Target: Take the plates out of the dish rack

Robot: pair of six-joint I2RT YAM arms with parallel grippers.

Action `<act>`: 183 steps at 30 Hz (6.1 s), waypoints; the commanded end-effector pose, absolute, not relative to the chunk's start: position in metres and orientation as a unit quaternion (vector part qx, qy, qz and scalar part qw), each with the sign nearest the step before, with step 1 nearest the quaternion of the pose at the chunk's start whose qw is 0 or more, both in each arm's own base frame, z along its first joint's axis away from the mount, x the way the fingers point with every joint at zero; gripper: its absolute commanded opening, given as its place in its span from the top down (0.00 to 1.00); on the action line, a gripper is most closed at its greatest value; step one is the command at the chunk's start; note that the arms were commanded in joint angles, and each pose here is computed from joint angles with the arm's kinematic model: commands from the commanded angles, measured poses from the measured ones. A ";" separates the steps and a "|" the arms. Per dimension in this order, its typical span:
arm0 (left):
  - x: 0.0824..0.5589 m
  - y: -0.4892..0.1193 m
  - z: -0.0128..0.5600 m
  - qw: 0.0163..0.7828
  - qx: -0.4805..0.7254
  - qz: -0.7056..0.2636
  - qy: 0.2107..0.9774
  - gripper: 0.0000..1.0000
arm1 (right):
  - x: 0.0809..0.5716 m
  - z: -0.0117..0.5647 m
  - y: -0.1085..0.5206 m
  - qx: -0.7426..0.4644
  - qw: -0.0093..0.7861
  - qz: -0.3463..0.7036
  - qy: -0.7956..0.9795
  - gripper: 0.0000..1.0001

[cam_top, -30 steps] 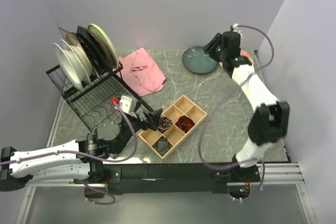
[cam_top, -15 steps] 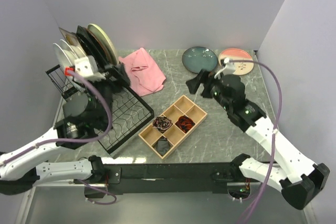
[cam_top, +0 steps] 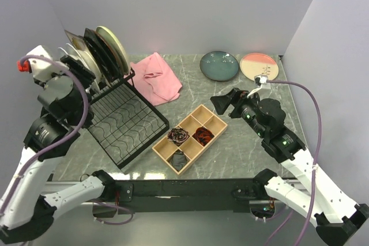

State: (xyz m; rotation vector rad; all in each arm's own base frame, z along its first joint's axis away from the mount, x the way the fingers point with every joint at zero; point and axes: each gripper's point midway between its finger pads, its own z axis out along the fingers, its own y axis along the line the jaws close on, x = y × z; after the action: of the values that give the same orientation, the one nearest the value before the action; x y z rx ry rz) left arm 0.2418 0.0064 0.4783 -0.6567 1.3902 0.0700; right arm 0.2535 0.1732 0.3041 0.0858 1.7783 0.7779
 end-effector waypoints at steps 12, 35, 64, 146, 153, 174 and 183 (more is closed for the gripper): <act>0.306 0.039 0.426 0.657 -0.283 0.004 0.699 0.52 | 0.247 0.330 0.176 0.022 0.592 0.359 0.721 0.02; 0.323 0.063 0.383 0.633 -0.290 -0.001 0.718 0.58 | 0.250 0.325 0.173 0.024 0.597 0.346 0.723 0.02; 0.329 0.066 0.388 0.639 -0.268 0.017 0.721 0.97 | 0.249 0.326 0.168 0.029 0.604 0.341 0.720 0.01; 0.181 -0.005 0.715 0.899 -0.033 -0.074 0.430 0.99 | 0.258 0.336 0.167 0.041 0.610 0.330 0.719 0.01; 0.218 -0.019 0.731 0.907 0.006 -0.111 0.407 0.99 | 0.265 0.339 0.166 0.044 0.614 0.318 0.721 0.01; 0.286 -0.149 0.690 0.880 0.090 -0.149 0.441 0.99 | 0.278 0.326 0.169 0.065 0.602 0.307 0.735 0.02; 0.266 -0.244 0.591 0.870 0.187 -0.042 0.455 0.99 | 0.289 0.354 0.133 0.154 0.608 0.297 0.720 0.02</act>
State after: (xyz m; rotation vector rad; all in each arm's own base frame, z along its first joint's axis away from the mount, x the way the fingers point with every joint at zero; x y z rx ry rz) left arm 0.2928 -0.2706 0.5541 0.5084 1.1457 -0.2846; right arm 0.2828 0.1504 0.3009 0.2620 1.7795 0.6393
